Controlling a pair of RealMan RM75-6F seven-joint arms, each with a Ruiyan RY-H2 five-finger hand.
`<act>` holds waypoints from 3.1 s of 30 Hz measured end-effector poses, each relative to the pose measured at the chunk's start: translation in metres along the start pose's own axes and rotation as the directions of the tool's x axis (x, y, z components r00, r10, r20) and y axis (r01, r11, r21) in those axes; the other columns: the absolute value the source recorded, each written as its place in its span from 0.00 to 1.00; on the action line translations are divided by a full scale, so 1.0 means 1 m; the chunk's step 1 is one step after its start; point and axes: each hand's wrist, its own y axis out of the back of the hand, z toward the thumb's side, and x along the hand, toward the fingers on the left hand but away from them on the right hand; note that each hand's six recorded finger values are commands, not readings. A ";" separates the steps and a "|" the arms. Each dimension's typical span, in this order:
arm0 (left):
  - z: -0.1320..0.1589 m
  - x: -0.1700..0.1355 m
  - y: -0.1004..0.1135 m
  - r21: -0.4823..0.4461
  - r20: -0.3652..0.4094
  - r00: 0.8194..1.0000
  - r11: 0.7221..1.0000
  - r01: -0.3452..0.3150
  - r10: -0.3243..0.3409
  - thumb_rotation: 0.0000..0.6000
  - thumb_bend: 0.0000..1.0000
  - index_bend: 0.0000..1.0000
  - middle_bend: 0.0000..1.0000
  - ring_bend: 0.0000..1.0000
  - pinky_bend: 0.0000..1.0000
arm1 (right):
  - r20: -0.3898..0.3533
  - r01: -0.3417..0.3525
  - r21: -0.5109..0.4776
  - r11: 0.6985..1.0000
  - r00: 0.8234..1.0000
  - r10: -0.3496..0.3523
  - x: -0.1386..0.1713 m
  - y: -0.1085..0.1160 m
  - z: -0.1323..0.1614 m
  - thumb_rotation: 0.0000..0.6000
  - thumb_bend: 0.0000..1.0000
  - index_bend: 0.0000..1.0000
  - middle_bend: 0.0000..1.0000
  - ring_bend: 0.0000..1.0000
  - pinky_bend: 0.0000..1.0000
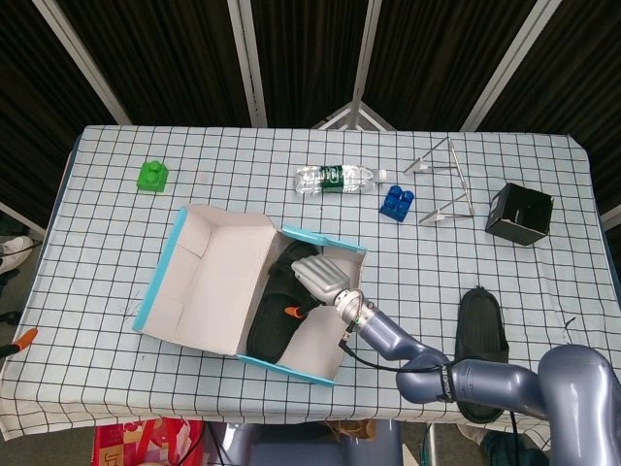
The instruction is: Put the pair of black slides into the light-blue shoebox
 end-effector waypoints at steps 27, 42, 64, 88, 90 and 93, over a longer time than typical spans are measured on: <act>0.004 0.008 0.004 0.004 0.041 0.991 0.992 -0.127 0.127 1.00 0.09 0.14 0.00 0.00 0.04 | 0.378 0.131 0.094 0.987 0.912 -0.157 0.213 0.121 -0.098 1.00 0.25 0.10 0.11 0.15 0.23; 0.002 0.006 0.015 -0.047 0.052 0.975 0.976 -0.212 0.214 1.00 0.07 0.12 0.00 0.00 0.06 | 0.558 0.237 0.102 0.966 0.790 -0.253 0.332 0.024 -0.163 1.00 0.25 0.09 0.10 0.13 0.21; 0.001 0.005 0.011 -0.016 0.039 0.983 0.983 -0.181 0.182 1.00 0.08 0.12 0.00 0.00 0.06 | 0.654 0.098 0.163 0.982 0.734 -0.182 0.388 -0.031 -0.183 1.00 0.25 0.09 0.08 0.07 0.17; 0.004 0.004 0.007 -0.008 0.038 0.986 0.987 -0.162 0.162 1.00 0.08 0.12 0.00 0.00 0.06 | 0.602 0.081 0.202 0.976 0.776 -0.189 0.376 -0.062 -0.185 1.00 0.25 0.09 0.08 0.00 0.12; 0.004 0.004 0.007 -0.008 0.038 0.986 0.987 -0.161 0.162 1.00 0.08 0.12 0.00 0.00 0.06 | 0.603 0.077 0.204 0.976 0.776 -0.187 0.375 -0.062 -0.186 1.00 0.25 0.09 0.08 0.00 0.12; 0.004 0.004 0.007 -0.007 0.037 0.986 0.987 -0.162 0.162 1.00 0.08 0.12 0.00 0.00 0.06 | 0.604 0.068 0.201 0.977 0.777 -0.178 0.373 -0.064 -0.187 1.00 0.25 0.09 0.08 0.00 0.12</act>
